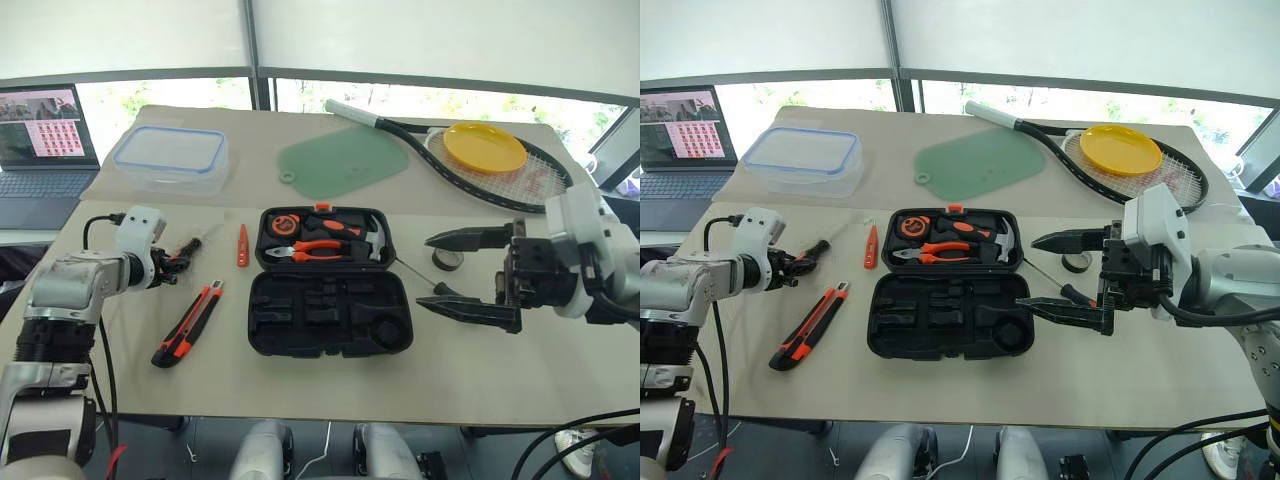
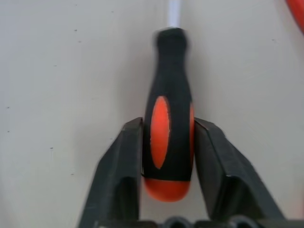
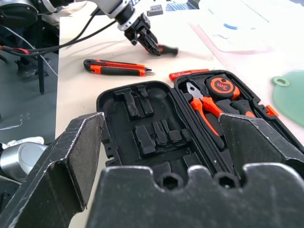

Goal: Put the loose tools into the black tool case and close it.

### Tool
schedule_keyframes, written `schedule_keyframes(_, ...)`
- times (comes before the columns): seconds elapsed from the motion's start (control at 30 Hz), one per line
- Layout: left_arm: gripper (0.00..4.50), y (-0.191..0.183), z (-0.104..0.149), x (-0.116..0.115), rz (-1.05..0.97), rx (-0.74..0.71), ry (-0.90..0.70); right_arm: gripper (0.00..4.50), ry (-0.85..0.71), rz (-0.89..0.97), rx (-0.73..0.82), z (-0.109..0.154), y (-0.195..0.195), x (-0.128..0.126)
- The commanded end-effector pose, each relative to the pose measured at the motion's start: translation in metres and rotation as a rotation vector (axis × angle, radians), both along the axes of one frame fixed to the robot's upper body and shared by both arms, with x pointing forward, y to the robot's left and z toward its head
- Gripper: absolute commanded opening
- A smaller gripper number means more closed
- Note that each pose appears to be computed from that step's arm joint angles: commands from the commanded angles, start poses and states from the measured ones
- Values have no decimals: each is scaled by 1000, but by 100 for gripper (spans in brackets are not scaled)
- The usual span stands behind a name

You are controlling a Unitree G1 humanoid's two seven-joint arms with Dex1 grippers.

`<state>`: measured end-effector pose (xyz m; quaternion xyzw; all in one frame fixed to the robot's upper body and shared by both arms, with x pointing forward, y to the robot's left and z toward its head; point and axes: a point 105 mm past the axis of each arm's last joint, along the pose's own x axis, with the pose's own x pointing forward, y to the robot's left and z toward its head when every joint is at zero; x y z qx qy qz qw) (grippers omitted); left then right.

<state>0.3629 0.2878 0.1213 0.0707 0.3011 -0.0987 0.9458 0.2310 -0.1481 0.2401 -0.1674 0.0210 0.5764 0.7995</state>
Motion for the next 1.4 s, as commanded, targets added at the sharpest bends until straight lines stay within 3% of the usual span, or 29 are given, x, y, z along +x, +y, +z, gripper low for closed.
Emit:
schedule_keyframes(0.03,93,-14,37,11,-91,-59,-182,450,-23,-20,-3,1,-6,0)
schedule_keyframes(0.17,93,-60,104,7,-422,-45,-446,450,6,-53,-20,-7,-16,0)
schedule_keyframes(0.27,93,-95,112,-9,-694,4,-460,450,11,-79,-30,-12,-21,1)
schedule_keyframes(0.33,93,-116,109,-19,-850,39,-430,450,12,-98,-30,-14,-24,2)
schedule_keyframes(0.47,93,-150,74,-35,-1134,164,-262,450,13,-149,-48,-22,-31,3)
schedule_keyframes(0.77,93,-162,32,-28,-1263,320,-118,450,10,-206,-43,-26,-37,-2)
schedule_keyframes(1.17,93,-168,21,-25,-1277,348,-60,450,-1,-240,-15,-24,-37,-1)
schedule_keyframes(1.23,193,-170,24,-23,-1269,332,-68,450,-2,-238,-9,-24,-36,-2)
schedule_keyframes(1.4,362,-175,42,-25,-1273,271,-102,450,2,-231,-1,-24,-34,-2)
